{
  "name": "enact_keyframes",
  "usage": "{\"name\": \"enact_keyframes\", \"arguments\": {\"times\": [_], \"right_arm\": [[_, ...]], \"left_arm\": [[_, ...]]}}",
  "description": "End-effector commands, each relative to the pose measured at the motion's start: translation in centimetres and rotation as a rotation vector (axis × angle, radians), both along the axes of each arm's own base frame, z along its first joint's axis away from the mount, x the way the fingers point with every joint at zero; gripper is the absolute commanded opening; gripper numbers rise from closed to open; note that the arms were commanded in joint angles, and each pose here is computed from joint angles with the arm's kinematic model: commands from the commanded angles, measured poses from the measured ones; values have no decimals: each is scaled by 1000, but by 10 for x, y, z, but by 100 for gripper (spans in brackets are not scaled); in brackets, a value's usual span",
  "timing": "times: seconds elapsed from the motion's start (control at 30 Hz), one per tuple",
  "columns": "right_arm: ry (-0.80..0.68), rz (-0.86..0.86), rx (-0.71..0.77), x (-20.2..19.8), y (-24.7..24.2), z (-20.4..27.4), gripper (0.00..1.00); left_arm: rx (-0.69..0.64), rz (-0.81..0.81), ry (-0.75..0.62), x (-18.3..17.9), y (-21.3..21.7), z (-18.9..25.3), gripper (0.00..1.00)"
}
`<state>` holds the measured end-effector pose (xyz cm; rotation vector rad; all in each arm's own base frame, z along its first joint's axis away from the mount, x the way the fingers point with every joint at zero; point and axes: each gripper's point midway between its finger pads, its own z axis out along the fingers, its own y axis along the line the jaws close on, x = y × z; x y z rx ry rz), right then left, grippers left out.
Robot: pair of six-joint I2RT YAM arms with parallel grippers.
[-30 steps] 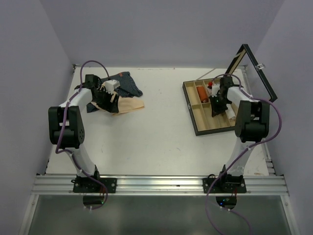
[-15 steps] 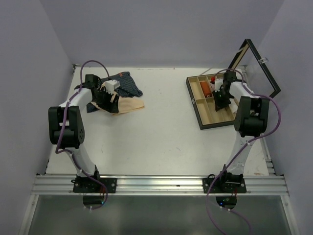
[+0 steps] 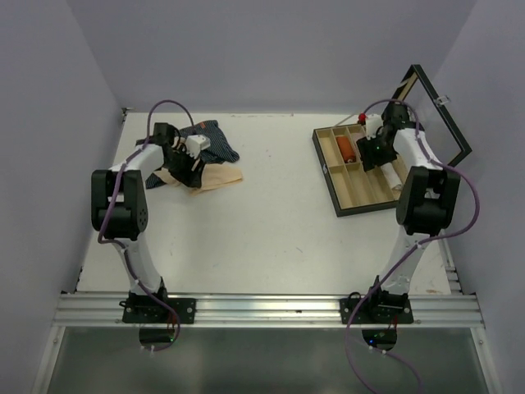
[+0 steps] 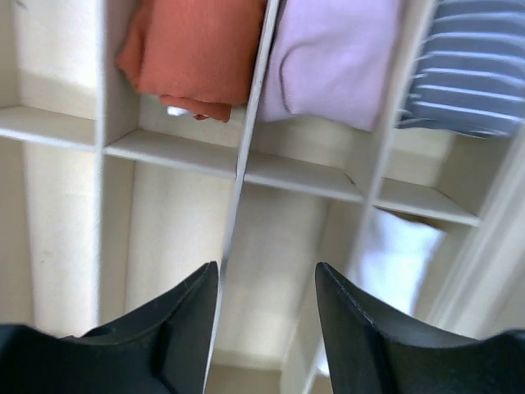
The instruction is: Roll the underwear
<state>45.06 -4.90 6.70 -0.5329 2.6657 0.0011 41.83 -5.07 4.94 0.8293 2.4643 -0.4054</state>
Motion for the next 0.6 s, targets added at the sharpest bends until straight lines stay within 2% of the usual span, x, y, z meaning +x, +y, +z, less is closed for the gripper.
{"name": "enact_keyframes", "arguments": {"times": [0.0,0.1,0.13,0.2,0.23,0.27,0.33,0.47,0.57], "right_arm": [[-162,17,18,8,3,78,56],[-196,31,62,0,14,100,58],[-222,48,91,-3,21,113,58],[-234,66,120,-9,29,124,58],[-238,73,133,-13,32,126,58],[-259,96,158,-16,41,136,58],[-260,119,183,-21,52,141,57],[-245,184,248,-33,81,149,57],[-210,241,298,-44,104,147,55]], "left_arm": [[55,-37,-16,11,-10,-15,67],[61,-55,4,5,-16,-21,52],[42,-79,17,-1,-21,-20,36],[17,-121,9,-11,-29,-9,22],[8,-156,13,-20,-33,-5,9],[-16,-185,28,-32,-38,-4,5],[-26,-258,-5,-50,-51,16,0],[-51,-370,-59,-95,-90,46,0],[-120,-425,-31,-128,-118,52,0]]}}
